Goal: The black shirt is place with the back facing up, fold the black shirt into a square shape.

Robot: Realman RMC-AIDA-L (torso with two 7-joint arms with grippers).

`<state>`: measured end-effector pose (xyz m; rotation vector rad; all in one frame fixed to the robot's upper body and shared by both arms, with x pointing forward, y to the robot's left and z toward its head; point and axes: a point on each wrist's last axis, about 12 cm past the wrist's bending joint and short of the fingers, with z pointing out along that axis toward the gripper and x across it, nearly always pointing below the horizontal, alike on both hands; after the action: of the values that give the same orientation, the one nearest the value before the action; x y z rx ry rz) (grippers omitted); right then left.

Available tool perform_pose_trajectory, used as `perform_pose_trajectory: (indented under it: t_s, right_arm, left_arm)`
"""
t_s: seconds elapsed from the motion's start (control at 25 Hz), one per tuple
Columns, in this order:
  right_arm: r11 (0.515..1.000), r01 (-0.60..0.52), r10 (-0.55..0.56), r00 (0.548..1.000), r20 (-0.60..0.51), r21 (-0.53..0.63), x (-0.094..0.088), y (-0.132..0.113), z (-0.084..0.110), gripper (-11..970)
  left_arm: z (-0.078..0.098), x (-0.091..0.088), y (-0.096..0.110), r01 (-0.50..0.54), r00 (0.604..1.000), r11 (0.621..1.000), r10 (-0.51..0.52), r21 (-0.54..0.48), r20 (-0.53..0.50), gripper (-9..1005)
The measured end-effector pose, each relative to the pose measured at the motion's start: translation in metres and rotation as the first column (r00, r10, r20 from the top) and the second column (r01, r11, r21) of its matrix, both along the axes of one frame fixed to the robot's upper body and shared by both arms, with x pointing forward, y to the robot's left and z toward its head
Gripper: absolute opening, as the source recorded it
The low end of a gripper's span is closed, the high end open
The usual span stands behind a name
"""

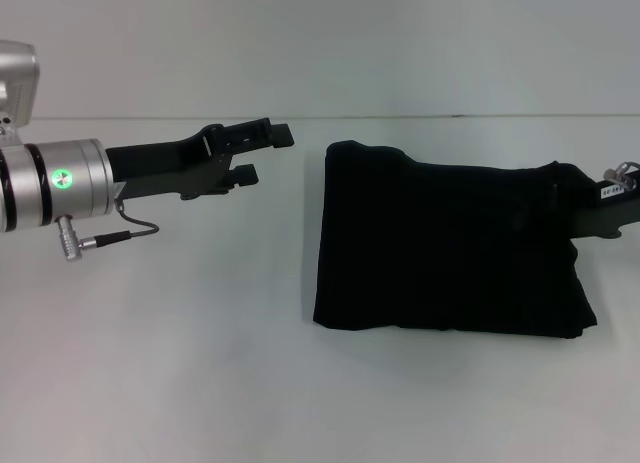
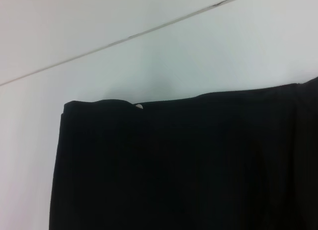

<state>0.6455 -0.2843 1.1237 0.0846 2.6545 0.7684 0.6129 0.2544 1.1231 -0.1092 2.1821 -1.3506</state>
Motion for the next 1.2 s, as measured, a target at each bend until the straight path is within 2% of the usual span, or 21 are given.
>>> perform_pose_trajectory:
  t_s: [0.44,0.84,1.2]
  right_arm:
    - [1.0,0.009,-0.009,1.0,0.01,0.005,0.0,0.005,-0.004,274]
    - [1.0,-0.005,0.004,1.0,0.015,0.03,0.001,0.004,0.003,170]
    - [1.0,-0.001,0.001,0.999,0.033,0.005,0.002,-0.003,0.007,71]
  left_arm:
    - [-0.001,0.001,0.002,-0.015,1.0,1.0,0.015,0.004,0.001,948]
    - [-0.001,0.0,0.003,-0.019,1.0,1.0,0.019,0.002,-0.001,948]
    - [-0.001,0.0,0.004,-0.029,1.0,1.0,0.029,-0.005,0.001,949]
